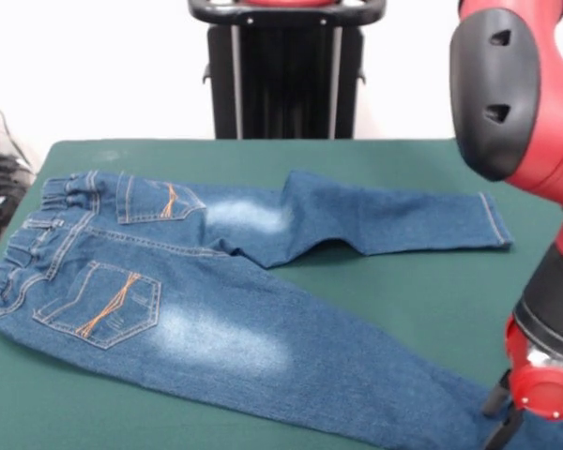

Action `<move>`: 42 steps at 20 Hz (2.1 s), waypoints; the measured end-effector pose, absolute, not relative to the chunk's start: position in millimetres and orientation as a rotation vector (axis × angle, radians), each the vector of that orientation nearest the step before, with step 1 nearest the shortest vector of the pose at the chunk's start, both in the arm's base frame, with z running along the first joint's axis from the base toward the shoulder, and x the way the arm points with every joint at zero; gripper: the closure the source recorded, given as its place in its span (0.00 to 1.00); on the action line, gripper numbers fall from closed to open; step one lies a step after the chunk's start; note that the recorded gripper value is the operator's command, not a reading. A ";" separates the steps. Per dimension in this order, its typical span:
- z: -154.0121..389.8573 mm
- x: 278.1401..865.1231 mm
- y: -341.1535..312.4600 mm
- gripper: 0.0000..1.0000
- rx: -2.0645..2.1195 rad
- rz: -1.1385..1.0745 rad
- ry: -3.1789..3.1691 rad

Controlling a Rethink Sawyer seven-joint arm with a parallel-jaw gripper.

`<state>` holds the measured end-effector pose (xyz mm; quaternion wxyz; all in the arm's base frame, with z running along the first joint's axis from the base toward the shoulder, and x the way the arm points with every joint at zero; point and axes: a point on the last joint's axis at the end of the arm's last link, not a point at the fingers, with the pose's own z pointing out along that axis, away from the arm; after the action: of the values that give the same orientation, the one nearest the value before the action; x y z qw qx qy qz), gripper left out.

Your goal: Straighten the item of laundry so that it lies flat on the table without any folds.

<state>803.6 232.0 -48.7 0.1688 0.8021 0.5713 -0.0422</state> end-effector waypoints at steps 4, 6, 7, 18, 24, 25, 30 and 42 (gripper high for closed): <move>-42.3 798.8 256.6 0.00 2.261 -0.100 1.652; -36.9 795.6 271.2 0.00 2.254 -0.085 1.667; -32.7 793.0 280.9 0.00 2.252 -0.075 1.675; 22.2 772.0 349.8 0.00 2.259 0.056 1.704; 23.8 780.6 333.2 0.00 2.258 0.071 1.674; 23.6 782.2 328.6 0.00 2.260 0.068 1.668; 22.6 786.1 310.9 0.00 2.269 0.058 1.644; 27.0 769.3 261.5 0.00 2.315 0.013 1.561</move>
<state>769.3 261.5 27.0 0.1740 0.8164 0.5506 0.0047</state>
